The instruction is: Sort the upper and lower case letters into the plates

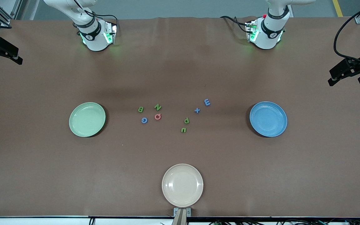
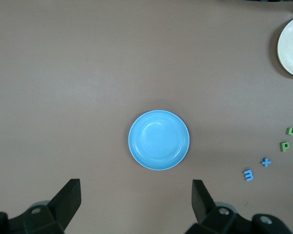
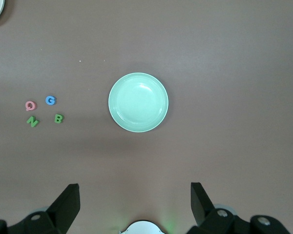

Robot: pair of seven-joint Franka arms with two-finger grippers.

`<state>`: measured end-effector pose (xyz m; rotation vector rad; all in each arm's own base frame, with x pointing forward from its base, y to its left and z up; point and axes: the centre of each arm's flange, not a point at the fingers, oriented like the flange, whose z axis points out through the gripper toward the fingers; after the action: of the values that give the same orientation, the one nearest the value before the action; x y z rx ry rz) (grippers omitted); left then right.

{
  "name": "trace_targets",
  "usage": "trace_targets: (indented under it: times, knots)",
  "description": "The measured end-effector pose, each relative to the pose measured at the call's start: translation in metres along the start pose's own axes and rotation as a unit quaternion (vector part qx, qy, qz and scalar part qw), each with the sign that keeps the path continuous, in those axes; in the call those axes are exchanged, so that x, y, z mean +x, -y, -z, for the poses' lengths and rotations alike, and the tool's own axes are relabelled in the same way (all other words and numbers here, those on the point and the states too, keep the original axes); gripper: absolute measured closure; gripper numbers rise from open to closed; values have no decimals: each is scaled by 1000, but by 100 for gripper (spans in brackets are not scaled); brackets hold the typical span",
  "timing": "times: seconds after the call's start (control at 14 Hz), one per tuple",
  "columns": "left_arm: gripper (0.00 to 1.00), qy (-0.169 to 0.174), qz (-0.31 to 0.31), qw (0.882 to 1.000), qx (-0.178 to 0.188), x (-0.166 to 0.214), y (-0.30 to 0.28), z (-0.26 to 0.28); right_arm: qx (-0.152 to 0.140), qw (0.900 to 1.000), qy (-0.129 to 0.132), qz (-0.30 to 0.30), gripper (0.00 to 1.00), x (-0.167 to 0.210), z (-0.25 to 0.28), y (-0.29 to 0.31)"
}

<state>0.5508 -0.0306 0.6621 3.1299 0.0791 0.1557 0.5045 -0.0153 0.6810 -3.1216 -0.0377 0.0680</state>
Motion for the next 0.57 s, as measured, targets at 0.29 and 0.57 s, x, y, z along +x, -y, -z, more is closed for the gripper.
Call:
trace_targets:
  times: [0.29, 0.57]
  knots:
    - [0, -1, 0, 1000, 0, 0, 0, 0, -1, 1000, 0, -1, 0, 0, 0, -1]
    - [0, -16, -4, 1000, -2, 3, -3, 3, 0, 1000, 17, -2, 0, 8, -15, -2]
